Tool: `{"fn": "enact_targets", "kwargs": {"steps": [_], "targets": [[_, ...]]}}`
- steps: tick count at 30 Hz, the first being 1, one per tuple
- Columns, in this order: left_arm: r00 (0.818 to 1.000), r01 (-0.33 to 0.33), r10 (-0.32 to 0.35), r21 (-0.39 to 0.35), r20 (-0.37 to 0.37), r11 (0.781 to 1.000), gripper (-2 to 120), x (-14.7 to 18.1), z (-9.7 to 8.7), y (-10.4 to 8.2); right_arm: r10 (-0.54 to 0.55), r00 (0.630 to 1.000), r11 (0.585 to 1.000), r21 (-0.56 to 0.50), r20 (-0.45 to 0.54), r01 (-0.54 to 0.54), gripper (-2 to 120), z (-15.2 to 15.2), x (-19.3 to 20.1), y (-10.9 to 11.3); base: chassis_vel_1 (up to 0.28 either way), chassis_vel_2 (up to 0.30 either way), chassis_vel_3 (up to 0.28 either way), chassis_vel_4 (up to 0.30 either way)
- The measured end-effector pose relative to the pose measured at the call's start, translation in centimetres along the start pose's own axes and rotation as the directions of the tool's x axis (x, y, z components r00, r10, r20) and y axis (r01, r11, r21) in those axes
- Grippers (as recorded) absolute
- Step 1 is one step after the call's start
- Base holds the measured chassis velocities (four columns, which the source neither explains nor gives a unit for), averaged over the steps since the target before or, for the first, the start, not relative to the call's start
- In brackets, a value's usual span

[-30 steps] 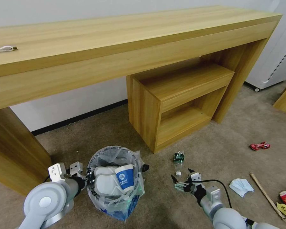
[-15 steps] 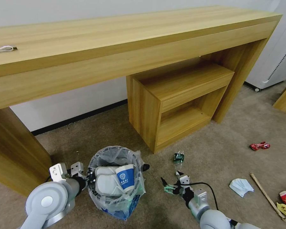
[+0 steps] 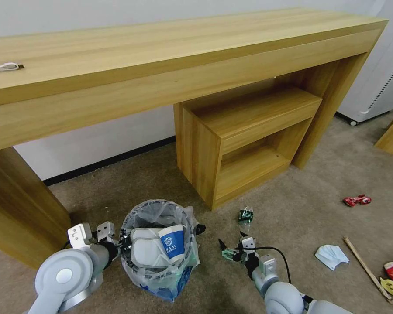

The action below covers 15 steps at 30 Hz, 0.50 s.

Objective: Pick up the trash bin and place the garbage on the floor into it.

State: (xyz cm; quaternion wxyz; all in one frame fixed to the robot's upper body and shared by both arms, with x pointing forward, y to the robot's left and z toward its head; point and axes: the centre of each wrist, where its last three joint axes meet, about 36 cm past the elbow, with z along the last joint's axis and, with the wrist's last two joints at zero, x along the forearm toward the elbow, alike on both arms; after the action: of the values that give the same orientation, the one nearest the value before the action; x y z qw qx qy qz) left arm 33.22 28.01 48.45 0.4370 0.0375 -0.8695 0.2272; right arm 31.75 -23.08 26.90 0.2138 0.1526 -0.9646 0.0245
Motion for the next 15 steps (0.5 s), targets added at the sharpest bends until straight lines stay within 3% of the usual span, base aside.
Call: {"fn": "enact_targets", "kwargs": {"steps": [8,10,15], "targets": [[1.0,0.004,-0.004,0.001,-0.002,1.0,0,-0.2,-0.1,0.2,0.074,0.997,0.997,0.032,0.005,-0.074,92,0.3,0.4,-2.1,0.0,0.0,0.0,0.0],[1.0,0.003,-0.003,0.0,0.0,1.0,0,-0.2,-0.1,0.1,0.097,0.995,0.995,0.038,0.002,-0.097,97,0.3,0.5,-2.8,0.0,0.0,0.0,0.0],[1.0,-0.001,0.001,0.002,0.0,1.0,0,-0.2,-0.1,0.1,0.119,0.993,0.992,0.045,-0.008,-0.119,99,0.8,0.2,-2.8,0.0,0.0,0.0,0.0]]}}
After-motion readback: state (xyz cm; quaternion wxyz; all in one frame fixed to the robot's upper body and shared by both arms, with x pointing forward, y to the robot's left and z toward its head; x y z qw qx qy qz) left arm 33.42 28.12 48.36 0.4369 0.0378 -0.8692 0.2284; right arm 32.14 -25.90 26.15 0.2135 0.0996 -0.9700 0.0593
